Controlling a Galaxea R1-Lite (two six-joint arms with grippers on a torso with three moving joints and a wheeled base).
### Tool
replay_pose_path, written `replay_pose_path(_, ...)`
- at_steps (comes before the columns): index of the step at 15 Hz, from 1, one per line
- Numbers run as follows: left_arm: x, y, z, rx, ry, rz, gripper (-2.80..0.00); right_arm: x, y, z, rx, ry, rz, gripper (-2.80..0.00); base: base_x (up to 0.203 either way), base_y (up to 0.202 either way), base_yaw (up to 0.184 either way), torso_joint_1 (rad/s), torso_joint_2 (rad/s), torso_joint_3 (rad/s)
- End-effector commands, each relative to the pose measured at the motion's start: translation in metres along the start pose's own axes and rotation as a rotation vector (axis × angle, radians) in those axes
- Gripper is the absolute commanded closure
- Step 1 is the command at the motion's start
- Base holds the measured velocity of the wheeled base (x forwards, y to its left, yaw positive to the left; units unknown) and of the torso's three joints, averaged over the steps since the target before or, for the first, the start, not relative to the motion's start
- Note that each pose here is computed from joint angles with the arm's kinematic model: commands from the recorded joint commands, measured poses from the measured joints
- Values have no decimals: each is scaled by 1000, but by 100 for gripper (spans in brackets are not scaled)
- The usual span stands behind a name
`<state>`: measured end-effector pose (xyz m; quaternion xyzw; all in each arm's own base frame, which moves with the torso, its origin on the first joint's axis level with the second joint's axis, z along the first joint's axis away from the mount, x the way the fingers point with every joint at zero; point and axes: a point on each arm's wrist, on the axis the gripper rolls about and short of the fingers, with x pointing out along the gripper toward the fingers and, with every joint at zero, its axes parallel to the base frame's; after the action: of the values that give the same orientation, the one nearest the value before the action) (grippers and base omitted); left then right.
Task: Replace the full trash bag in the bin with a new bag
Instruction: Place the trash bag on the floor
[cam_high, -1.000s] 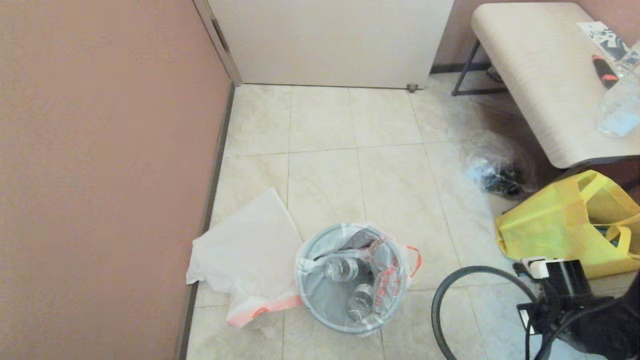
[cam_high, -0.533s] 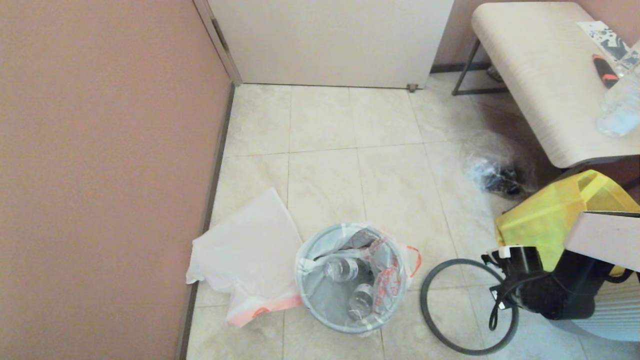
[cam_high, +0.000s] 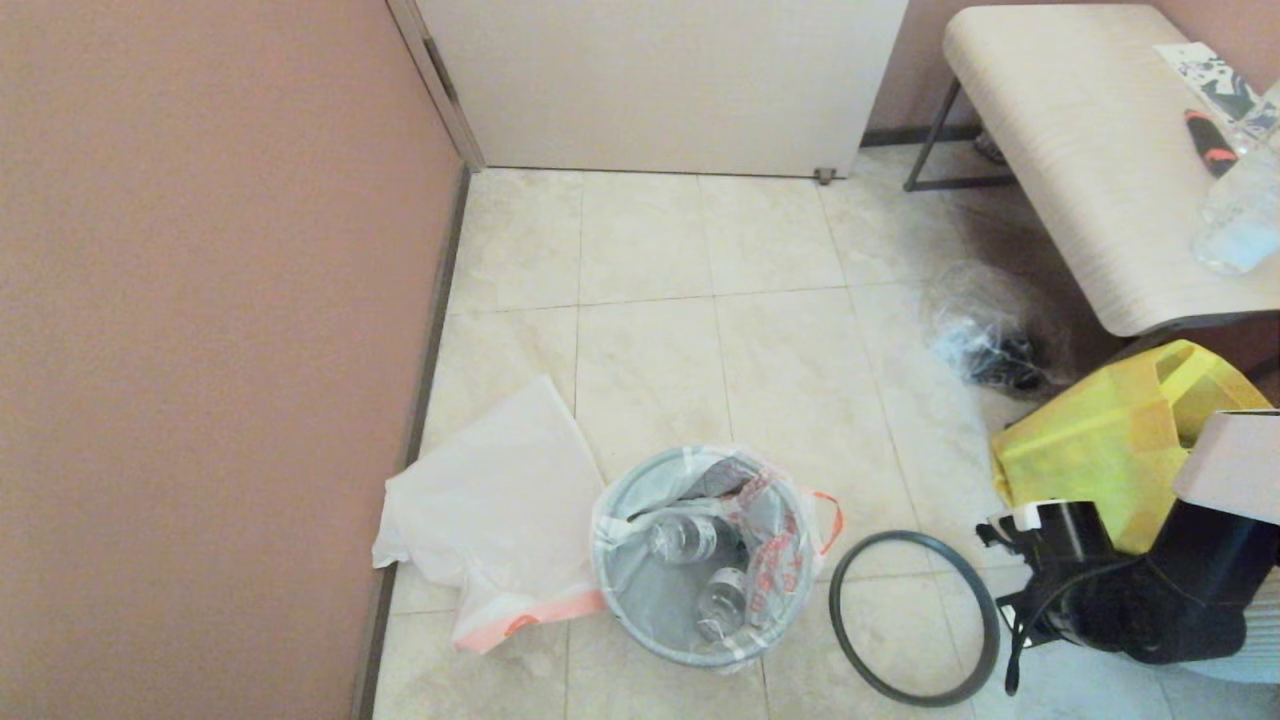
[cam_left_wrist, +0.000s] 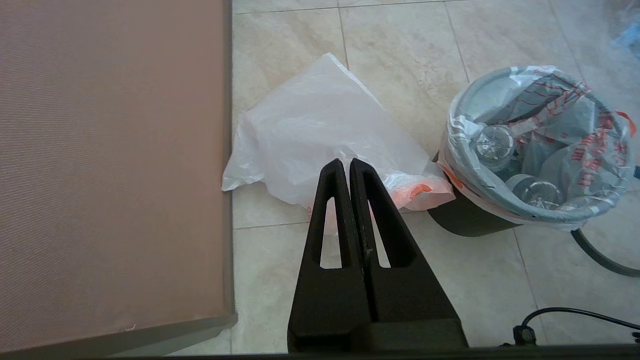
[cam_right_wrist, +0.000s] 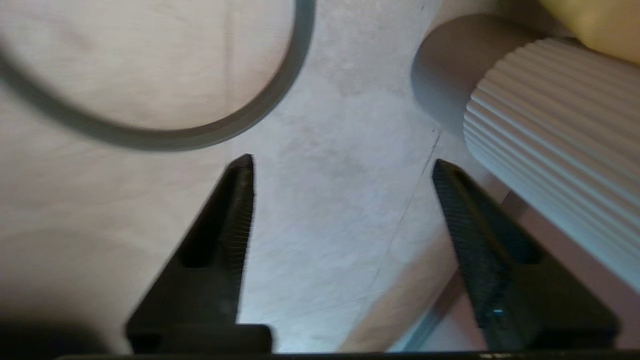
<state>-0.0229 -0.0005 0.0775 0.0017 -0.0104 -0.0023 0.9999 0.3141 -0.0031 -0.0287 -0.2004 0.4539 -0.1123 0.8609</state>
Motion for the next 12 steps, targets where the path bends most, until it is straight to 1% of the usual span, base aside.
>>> replay_pose_path(1, 1, 0, -2, 0, 9, 0, 0, -53, -2, 5, 26, -104, 18, 0, 0, 0, 0, 0, 0, 0)
replay_pose_path(3, 1, 0, -2, 0, 8, 0, 0, -80, 16, 1, 46, -149, 82, 0, 0, 0, 0, 0, 0, 0)
replay_pose_path(5, 1, 0, -2, 0, 9, 0, 0, -91, 35, 1, 63, -174, 140, 0, 0, 0, 0, 0, 0, 0)
replay_pose_path(6, 1, 0, -2, 0, 7, 0, 0, -93, 40, 3, 63, -184, 152, 0, 0, 0, 0, 0, 0, 0)
replay_pose_path(7, 1, 0, -2, 0, 9, 0, 0, -98, 48, 9, 54, -215, 187, 0, 0, 0, 0, 0, 0, 0)
replay_pose_path(8, 1, 0, -2, 0, 9, 0, 0, -102, 56, 20, 63, -256, 232, 0, 0, 0, 0, 0, 0, 0)
replay_pose_path(10, 1, 0, -2, 0, 8, 0, 0, -106, 66, 39, 75, -321, 294, 0, 0, 0, 0, 0, 0, 0)
replay_pose_path(12, 1, 0, -2, 0, 8, 0, 0, -106, 76, 55, 74, -363, 360, 0, 0, 0, 0, 0, 0, 0)
